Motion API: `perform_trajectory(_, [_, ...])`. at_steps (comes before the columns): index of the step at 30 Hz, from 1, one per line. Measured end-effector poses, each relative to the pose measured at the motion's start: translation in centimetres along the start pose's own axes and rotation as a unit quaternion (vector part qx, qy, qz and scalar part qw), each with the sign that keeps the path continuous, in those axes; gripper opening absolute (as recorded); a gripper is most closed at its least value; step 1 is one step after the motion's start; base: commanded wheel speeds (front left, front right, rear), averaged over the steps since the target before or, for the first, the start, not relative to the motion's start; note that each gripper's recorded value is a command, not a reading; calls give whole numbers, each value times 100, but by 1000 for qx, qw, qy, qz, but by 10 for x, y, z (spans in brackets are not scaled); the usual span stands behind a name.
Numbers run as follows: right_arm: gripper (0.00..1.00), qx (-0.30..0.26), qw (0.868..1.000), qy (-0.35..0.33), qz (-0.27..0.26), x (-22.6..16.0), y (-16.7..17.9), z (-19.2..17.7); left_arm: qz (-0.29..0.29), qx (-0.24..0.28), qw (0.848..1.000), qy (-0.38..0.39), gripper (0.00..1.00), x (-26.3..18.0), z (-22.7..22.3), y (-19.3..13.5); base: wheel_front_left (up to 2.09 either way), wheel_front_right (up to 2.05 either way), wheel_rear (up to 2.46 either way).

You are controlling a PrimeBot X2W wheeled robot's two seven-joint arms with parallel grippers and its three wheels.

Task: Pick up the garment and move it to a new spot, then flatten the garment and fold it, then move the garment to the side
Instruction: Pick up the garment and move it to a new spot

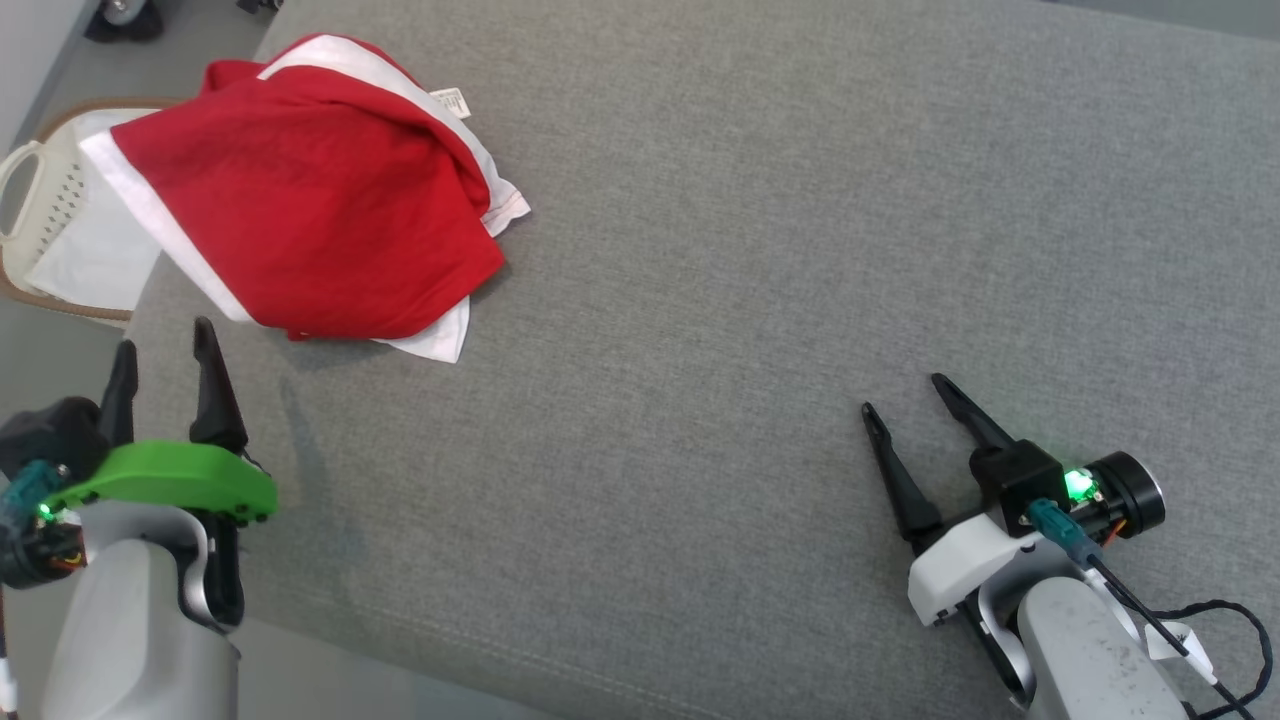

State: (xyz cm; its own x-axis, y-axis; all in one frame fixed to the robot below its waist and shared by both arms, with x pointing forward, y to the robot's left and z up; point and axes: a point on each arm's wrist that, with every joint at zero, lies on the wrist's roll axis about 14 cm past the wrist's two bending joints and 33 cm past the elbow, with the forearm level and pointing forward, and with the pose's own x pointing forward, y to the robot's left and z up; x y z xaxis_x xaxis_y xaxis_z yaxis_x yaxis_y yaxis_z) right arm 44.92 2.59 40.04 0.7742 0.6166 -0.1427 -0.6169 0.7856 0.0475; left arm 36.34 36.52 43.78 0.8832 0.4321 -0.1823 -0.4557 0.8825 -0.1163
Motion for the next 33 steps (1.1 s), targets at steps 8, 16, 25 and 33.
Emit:
perform_trajectory(8, [100, 7, 1000, 5, -8, 5, -11, -14, -17, 15, 999, 36, 100, 35, -14, -6, 0, 0, 0])
perform_trajectory(16, [100, 13, 1000, 3, -15, 9, -18, -19, -49, 5, 998, 40, 100, 58, -16, -32, 0, 0, 0])
perform_trajectory(25, [100, 20, 1000, 1, -20, 12, -22, -22, -86, 4, 996, 32, 100, 75, -10, -58, 0, 0, 0])
perform_trajectory(33, [100, 25, 999, 1, -28, 11, -26, -25, -109, 9, 993, 36, 100, 91, -12, -76, 0, 0, 0])
